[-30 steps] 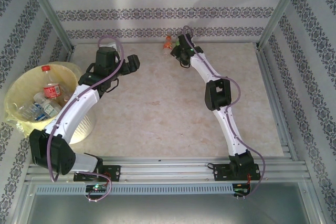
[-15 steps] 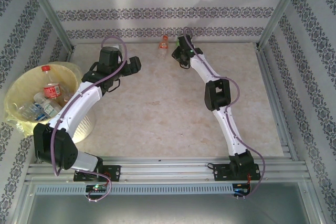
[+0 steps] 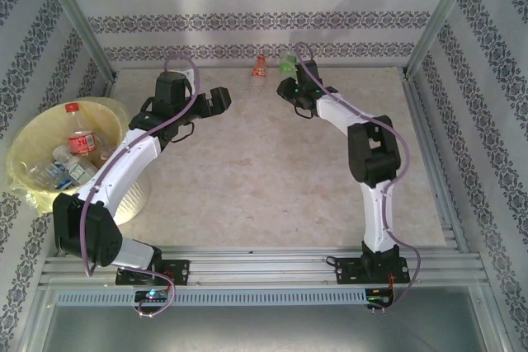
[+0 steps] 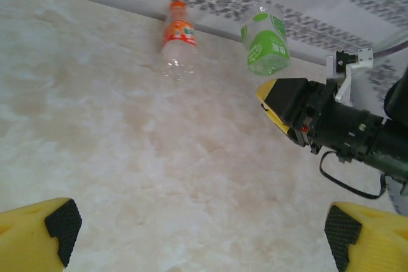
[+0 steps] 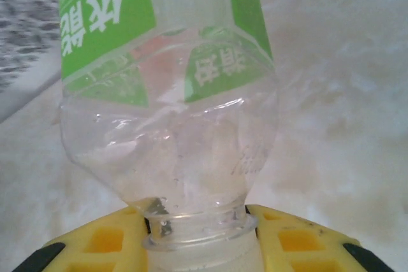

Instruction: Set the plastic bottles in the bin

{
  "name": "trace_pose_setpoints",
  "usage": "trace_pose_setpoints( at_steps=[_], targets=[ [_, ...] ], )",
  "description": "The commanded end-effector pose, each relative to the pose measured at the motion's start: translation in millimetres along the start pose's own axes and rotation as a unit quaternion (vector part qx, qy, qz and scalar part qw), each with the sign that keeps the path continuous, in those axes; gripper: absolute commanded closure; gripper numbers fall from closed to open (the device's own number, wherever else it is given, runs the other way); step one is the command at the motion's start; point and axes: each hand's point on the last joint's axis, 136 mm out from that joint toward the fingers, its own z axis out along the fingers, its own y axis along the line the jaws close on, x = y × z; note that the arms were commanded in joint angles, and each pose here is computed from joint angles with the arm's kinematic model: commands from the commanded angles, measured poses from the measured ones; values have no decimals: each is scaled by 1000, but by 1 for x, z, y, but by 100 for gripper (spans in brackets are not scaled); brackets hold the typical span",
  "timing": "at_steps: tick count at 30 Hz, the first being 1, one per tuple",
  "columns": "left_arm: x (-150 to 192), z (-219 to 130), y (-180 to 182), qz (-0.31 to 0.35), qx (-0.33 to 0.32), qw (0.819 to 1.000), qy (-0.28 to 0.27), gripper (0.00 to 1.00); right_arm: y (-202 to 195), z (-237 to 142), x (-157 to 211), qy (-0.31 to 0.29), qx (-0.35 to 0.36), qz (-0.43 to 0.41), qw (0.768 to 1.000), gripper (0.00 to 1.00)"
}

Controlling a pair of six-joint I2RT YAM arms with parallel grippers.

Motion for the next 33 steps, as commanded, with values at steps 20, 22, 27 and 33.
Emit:
trace_pose_setpoints(
  at_steps=[20,22,27,33],
  targets=[
    [-6,82,-86,-111,237,965,-3,1,110,-142,98,44,-282,-158,945,85],
    [-14,84,-87,-112,244,963,-22,0,113,-145,102,55,-294,-161,941,85],
    [-27,95,-97,-94,266,959,-31,0,118,-152,114,82,-316,-168,930,85],
    [-31,111,-82,-112,244,963,-28,2,121,-163,117,83,-327,-176,925,85]
  ],
)
